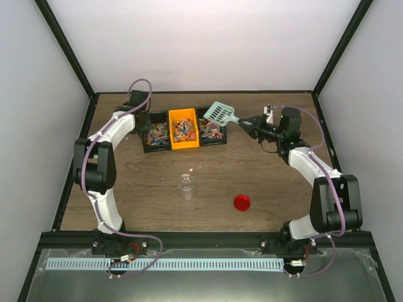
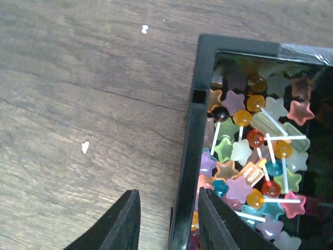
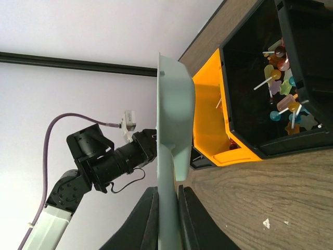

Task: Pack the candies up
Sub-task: Move the storage box to the center of the board.

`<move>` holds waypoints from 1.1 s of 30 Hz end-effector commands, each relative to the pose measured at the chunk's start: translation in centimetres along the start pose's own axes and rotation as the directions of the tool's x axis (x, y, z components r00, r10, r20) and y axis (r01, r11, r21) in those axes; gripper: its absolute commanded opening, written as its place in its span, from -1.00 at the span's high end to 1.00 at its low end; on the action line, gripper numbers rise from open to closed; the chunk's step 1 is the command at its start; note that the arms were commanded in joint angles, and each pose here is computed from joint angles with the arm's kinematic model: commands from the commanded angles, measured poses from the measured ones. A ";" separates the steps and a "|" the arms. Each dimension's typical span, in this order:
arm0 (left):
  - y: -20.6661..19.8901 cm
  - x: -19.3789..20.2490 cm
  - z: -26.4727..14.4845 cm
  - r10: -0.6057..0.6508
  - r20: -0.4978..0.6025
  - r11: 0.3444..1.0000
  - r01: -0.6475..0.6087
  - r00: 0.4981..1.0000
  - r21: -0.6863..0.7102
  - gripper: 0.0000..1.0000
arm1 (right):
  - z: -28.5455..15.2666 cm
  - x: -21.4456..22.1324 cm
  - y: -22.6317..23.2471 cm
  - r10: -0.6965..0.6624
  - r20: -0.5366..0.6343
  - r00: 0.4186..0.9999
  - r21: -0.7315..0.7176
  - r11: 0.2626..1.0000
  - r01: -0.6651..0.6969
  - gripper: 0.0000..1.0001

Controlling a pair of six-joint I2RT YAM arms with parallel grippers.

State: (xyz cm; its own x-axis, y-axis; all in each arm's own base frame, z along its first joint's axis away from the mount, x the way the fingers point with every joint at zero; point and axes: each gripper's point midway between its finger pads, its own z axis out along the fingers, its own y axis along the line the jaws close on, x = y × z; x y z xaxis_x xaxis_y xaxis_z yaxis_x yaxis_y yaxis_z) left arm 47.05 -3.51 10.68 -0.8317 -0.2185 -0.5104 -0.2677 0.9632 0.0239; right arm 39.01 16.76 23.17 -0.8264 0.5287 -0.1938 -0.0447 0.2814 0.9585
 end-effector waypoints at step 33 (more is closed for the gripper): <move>-0.9 5.0 3.4 -0.054 -0.137 0.998 0.059 0.989 0.032 0.69 | -0.7 0.9 0.1 -0.023 -0.011 1.000 0.021 1.000 0.023 0.99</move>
State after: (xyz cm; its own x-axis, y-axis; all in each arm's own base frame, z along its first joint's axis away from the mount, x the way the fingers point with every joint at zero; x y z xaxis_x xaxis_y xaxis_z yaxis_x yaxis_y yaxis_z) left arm 45.26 -4.24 5.52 -0.8803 -0.2562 -0.3993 -0.2814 0.9596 0.0047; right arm 38.25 16.68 22.23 -0.8384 0.5140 -0.1811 -0.0141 0.3118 0.9500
